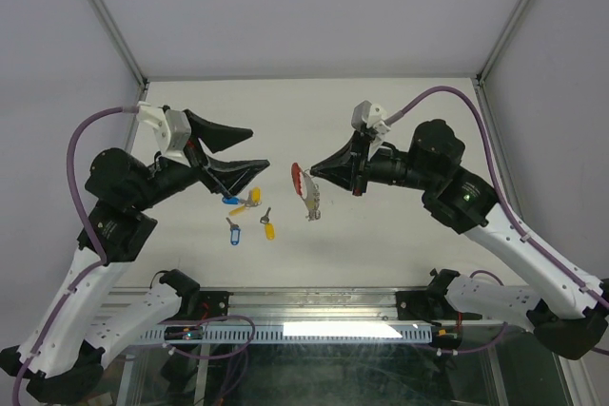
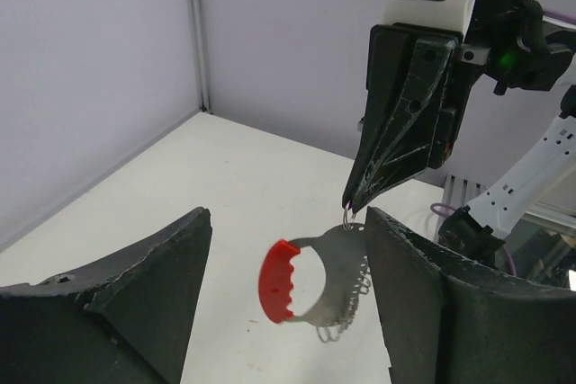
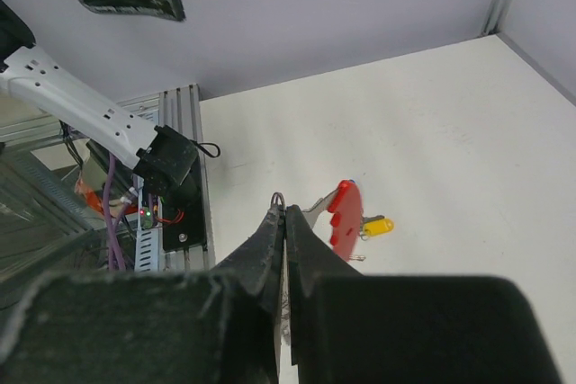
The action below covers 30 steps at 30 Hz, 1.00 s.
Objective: Put the keys on the keyring
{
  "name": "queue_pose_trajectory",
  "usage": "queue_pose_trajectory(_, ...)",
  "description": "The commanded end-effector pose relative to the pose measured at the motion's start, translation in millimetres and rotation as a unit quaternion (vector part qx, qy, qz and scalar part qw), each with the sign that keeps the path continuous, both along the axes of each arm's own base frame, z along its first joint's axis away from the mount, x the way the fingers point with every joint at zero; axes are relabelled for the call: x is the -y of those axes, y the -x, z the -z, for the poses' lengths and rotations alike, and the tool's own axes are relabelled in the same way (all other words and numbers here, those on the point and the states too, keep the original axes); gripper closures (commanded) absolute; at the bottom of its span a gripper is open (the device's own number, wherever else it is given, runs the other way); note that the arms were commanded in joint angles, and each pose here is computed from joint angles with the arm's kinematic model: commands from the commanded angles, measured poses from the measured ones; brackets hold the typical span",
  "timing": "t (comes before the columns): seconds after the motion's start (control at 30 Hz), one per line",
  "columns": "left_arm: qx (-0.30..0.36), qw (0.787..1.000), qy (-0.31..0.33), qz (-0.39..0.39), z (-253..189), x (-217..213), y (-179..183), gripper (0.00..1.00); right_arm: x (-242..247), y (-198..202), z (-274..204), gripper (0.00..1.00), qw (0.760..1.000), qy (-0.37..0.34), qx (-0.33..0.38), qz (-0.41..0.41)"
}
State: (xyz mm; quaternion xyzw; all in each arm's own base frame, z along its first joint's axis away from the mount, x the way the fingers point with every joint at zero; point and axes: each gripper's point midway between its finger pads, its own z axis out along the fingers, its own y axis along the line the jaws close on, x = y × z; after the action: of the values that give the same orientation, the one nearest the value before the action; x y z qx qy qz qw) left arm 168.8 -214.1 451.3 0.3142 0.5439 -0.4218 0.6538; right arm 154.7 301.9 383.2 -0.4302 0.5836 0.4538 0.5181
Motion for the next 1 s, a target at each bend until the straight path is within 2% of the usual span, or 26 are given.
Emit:
queue_pose_trajectory(0.0, 0.019, 0.999, 0.007, 0.036, -1, 10, 8, 0.33, -3, 14, -48, 1.00, 0.996, -0.062, 0.053, -0.036)
queue_pose_trajectory(0.17, 0.034, 0.998, 0.014, 0.049, -3, 10, 17, 0.37, -1, 24, -55, 1.00, 0.992, -0.084, 0.069, -0.057)
queue_pose_trajectory(0.37, 0.031, 0.995, 0.026, 0.096, 1, 20, 29, 0.48, 1, 32, -61, 1.00, 0.989, -0.105, 0.079, -0.071)
queue_pose_trajectory(0.67, 0.039, 0.987, 0.032, 0.155, 3, 37, 47, 0.51, -4, 37, -68, 1.00, 0.985, -0.130, 0.073, -0.088)
queue_pose_trajectory(0.97, 0.032, 0.982, 0.024, 0.183, 9, 53, 52, 0.61, -6, 40, -71, 1.00, 0.983, -0.139, 0.069, -0.097)
